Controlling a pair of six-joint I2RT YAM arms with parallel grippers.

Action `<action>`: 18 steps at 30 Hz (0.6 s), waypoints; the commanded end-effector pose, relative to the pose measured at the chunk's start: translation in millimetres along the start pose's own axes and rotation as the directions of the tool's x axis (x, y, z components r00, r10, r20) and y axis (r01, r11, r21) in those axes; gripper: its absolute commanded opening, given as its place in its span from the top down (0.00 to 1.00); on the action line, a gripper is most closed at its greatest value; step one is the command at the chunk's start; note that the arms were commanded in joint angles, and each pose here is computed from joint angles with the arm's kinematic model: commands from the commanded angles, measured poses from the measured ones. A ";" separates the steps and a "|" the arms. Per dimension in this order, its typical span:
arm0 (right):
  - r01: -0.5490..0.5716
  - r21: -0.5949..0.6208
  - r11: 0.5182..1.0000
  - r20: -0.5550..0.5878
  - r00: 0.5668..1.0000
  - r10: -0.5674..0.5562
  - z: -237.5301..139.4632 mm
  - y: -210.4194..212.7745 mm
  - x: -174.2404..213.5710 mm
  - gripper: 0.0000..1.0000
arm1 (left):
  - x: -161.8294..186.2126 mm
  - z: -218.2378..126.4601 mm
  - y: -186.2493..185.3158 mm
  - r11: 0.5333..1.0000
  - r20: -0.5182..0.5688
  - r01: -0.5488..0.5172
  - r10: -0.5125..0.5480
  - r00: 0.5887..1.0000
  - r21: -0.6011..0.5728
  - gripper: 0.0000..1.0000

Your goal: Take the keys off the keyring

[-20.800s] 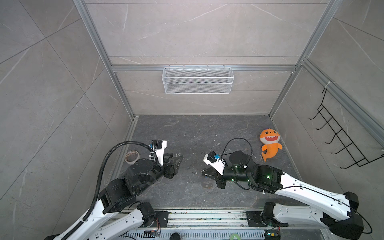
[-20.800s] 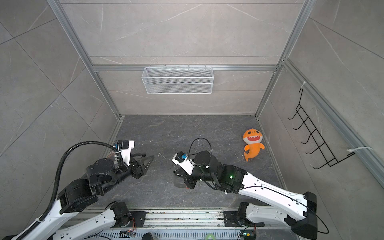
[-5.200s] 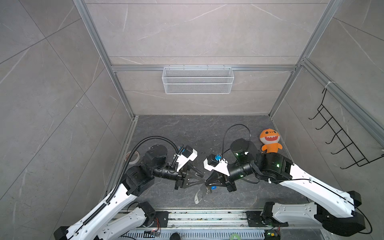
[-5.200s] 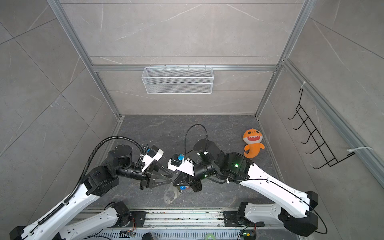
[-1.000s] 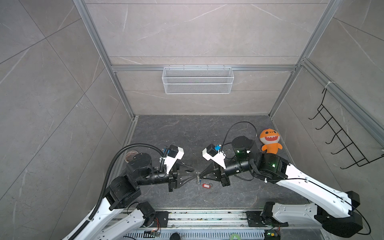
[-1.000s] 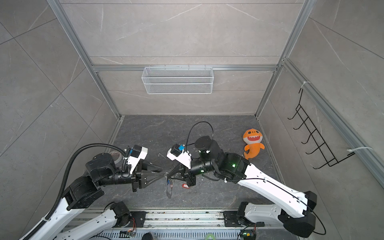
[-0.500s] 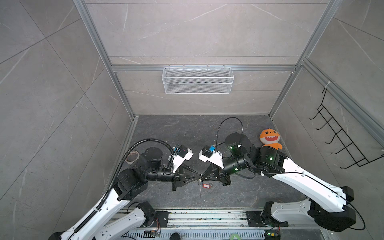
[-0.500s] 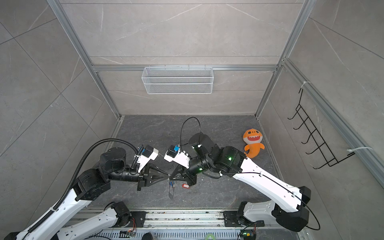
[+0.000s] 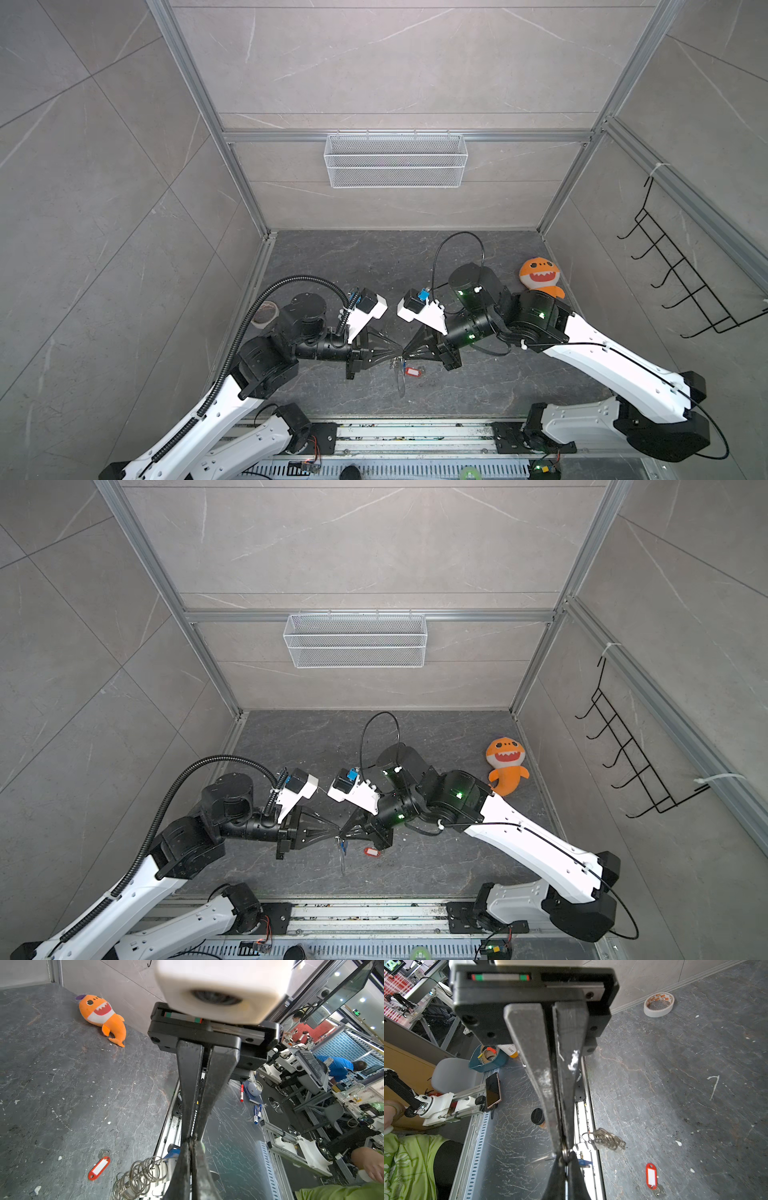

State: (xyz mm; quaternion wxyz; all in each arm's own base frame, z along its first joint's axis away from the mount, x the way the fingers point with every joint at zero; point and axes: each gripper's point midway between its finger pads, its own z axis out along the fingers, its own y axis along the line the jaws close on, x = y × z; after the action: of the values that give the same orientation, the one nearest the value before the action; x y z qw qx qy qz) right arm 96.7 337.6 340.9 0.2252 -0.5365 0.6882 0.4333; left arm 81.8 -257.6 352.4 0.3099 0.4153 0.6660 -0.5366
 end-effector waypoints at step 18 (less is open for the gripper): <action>0.173 0.019 0.985 0.424 0.891 -0.165 -11.7 9.1 -39.6 0.56 | -39.2 -37.2 -18.3 0.978 0.402 -0.200 0.209 0.891 -0.064 1.00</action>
State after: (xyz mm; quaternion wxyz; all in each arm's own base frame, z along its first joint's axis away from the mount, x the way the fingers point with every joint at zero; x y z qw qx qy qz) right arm 107.0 344.4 357.7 0.3733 -0.4934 0.6096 0.4955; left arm 84.2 -236.7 375.2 0.4598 0.3735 0.5811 -0.5580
